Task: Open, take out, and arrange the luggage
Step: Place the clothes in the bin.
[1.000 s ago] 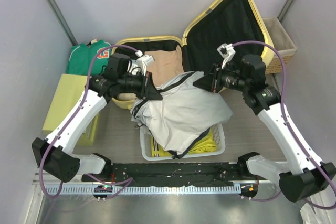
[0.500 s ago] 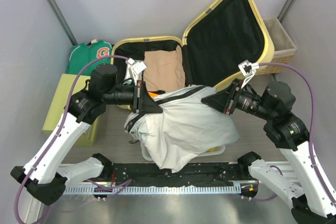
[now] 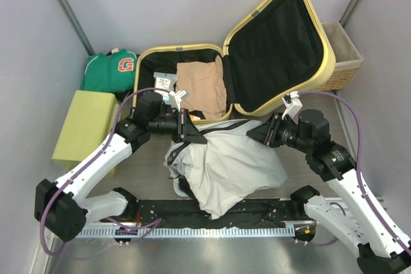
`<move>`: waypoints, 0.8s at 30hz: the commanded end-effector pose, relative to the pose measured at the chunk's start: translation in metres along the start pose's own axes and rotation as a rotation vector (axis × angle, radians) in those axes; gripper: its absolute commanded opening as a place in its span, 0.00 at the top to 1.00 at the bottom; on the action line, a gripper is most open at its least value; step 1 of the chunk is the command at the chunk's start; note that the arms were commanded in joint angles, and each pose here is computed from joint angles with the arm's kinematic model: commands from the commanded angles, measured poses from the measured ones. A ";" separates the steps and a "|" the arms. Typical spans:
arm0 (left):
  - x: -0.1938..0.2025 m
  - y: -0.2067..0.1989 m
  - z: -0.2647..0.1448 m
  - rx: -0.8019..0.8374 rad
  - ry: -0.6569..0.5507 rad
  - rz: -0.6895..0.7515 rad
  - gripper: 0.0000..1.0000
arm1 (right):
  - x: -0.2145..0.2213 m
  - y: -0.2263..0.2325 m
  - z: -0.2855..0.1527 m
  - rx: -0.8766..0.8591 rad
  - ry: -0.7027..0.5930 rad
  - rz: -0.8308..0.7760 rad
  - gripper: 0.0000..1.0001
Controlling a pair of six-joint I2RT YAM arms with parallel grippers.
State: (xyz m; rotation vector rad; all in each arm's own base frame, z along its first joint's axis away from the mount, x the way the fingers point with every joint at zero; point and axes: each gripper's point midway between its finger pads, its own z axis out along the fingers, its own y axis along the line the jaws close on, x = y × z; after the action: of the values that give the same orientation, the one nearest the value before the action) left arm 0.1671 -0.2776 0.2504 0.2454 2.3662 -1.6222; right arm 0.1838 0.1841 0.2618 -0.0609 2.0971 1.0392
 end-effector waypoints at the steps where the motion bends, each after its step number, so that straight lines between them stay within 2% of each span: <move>1: -0.050 -0.017 -0.002 0.072 -0.135 0.160 1.00 | -0.023 -0.008 0.005 0.046 -0.125 -0.010 0.99; 4: -0.059 0.013 0.011 -0.020 -0.094 0.146 1.00 | -0.020 -0.030 0.015 0.126 -0.131 -0.008 0.99; 5: -0.059 0.041 0.021 -0.100 -0.057 0.132 1.00 | -0.014 -0.039 0.020 0.150 -0.117 -0.002 0.99; 9: -0.074 0.082 0.037 -0.221 -0.035 0.133 1.00 | -0.011 -0.069 0.031 0.266 -0.127 -0.007 0.99; 13: -0.090 0.107 0.051 -0.302 -0.015 0.154 1.00 | -0.009 -0.096 0.038 0.362 -0.146 -0.015 0.99; 14: -0.086 0.118 0.051 -0.352 0.014 0.132 1.00 | -0.005 -0.102 0.043 0.371 -0.142 -0.011 0.99; 15: -0.094 0.129 0.054 -0.405 0.021 0.171 1.00 | -0.002 -0.106 0.046 0.380 -0.135 -0.008 0.99; 22: -0.087 0.184 0.064 -0.663 0.159 0.212 1.00 | 0.022 -0.155 0.062 0.539 -0.130 -0.021 0.99; 24: -0.086 0.189 0.062 -0.702 0.181 0.203 1.00 | 0.030 -0.165 0.066 0.562 -0.117 -0.023 0.99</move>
State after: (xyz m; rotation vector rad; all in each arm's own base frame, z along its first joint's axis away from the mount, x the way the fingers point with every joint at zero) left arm 0.2862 -0.3051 0.1221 0.4711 2.6812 -1.0404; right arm 0.2593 0.1506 0.1395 0.2072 2.1747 0.5704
